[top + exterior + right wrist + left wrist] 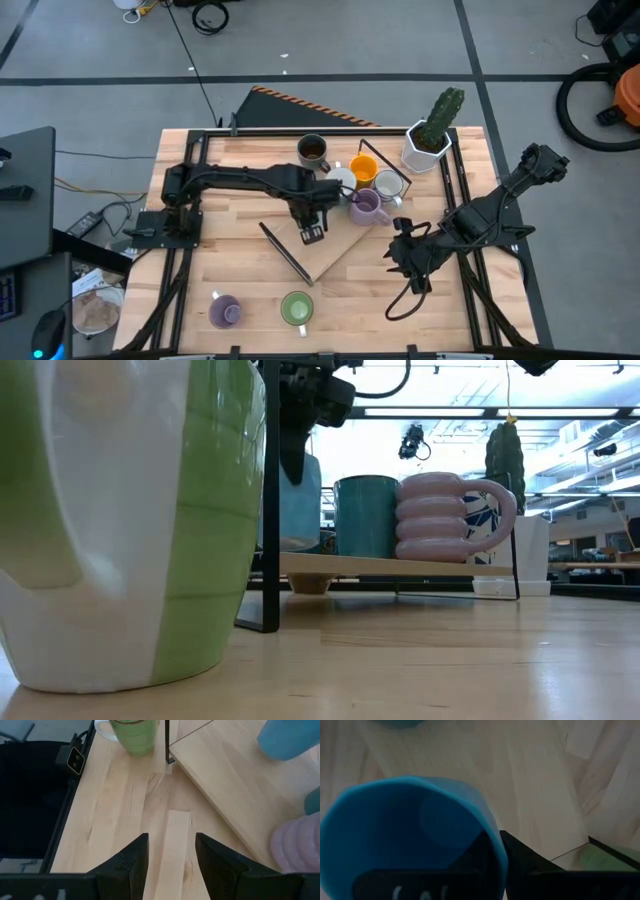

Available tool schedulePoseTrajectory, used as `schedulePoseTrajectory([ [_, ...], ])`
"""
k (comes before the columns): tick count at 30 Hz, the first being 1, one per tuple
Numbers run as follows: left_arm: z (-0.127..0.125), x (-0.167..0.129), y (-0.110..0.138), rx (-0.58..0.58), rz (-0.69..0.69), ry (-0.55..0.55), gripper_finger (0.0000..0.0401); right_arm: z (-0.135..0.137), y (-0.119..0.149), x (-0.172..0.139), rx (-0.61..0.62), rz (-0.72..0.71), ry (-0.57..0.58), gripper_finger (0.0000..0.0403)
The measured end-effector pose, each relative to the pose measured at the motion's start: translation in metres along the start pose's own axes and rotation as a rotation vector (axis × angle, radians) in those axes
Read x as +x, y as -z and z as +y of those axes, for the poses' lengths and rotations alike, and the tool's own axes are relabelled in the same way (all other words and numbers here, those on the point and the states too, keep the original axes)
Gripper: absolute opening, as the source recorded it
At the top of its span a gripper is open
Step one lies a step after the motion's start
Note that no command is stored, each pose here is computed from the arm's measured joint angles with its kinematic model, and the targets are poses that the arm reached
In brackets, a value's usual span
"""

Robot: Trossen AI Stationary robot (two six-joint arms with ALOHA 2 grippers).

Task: Place coffee mugs
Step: Put the blue mug on the shelf

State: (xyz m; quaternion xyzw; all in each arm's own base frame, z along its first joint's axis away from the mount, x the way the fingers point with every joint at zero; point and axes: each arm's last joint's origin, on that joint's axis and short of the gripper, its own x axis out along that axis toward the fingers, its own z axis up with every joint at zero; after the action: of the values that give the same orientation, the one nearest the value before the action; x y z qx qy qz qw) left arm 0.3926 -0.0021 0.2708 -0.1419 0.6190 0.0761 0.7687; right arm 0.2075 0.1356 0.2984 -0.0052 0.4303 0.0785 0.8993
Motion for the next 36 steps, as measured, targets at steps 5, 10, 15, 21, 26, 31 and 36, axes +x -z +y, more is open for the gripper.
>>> schedulePoseTrajectory([
  [5,-0.003,0.001,-0.003,-0.008,-0.030,0.006,0.0034,0.000,0.000,0.000,-0.001,-0.001,0.000,0.0168],
  [10,-0.005,0.003,-0.007,-0.013,-0.072,0.012,0.0034,0.000,0.000,0.000,0.002,-0.003,-0.001,0.0168],
  [15,-0.006,0.010,-0.008,-0.001,-0.055,0.009,0.0034,0.001,0.000,0.000,-0.008,-0.006,-0.004,0.0168],
  [21,-0.006,0.011,-0.010,0.004,-0.077,0.014,0.0034,0.000,-0.001,0.000,0.003,-0.011,-0.004,0.0168],
  [26,-0.006,0.011,-0.010,0.003,-0.074,0.014,0.0034,0.000,-0.001,0.000,0.006,-0.014,-0.005,0.0168],
  [31,-0.007,0.011,-0.010,0.005,-0.074,0.016,0.0034,0.000,-0.001,0.000,0.006,-0.013,-0.005,0.0168],
  [36,-0.007,0.011,-0.011,0.006,-0.079,0.015,0.0034,0.000,-0.001,0.000,0.005,-0.013,-0.005,0.0168],
])
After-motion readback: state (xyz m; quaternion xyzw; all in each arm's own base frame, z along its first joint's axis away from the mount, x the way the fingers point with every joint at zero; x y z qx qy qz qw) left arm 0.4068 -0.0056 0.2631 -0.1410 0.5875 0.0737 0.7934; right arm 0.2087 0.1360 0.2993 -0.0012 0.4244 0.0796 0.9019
